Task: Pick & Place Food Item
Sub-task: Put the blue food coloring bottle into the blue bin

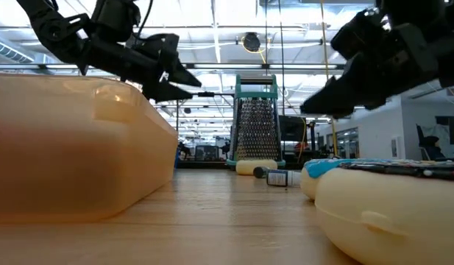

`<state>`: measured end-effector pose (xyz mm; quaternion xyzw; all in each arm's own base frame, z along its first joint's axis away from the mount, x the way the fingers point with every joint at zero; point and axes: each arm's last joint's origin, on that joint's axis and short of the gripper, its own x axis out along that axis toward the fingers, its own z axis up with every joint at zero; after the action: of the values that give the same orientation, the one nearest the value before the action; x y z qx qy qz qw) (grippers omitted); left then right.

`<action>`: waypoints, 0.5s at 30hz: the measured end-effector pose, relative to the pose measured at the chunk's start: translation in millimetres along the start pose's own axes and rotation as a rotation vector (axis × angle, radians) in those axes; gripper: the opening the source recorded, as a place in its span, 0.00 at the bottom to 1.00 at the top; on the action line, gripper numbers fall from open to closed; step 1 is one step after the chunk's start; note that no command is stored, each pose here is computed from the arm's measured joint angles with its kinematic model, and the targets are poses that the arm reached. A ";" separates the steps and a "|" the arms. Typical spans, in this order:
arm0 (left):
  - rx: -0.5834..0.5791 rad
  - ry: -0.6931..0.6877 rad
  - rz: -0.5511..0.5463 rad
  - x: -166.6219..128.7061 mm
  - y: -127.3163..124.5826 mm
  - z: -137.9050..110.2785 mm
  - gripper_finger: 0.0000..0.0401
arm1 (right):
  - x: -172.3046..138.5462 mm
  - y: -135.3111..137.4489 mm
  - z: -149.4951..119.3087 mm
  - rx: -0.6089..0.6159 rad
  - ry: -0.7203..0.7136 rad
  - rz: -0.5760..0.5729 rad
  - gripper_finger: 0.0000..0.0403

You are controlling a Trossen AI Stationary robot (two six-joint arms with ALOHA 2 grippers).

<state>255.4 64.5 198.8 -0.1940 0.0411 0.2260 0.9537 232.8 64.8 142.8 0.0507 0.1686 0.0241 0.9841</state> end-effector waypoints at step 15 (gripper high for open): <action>-0.024 -0.026 -0.023 -0.8 -4.6 1.5 0.52 | 45.5 21.7 -24.1 -0.130 0.295 -0.078 0.51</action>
<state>256.8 61.0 202.0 -0.2030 0.0239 0.2179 0.9543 267.0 91.5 107.5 -0.0238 0.3110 0.0042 0.9501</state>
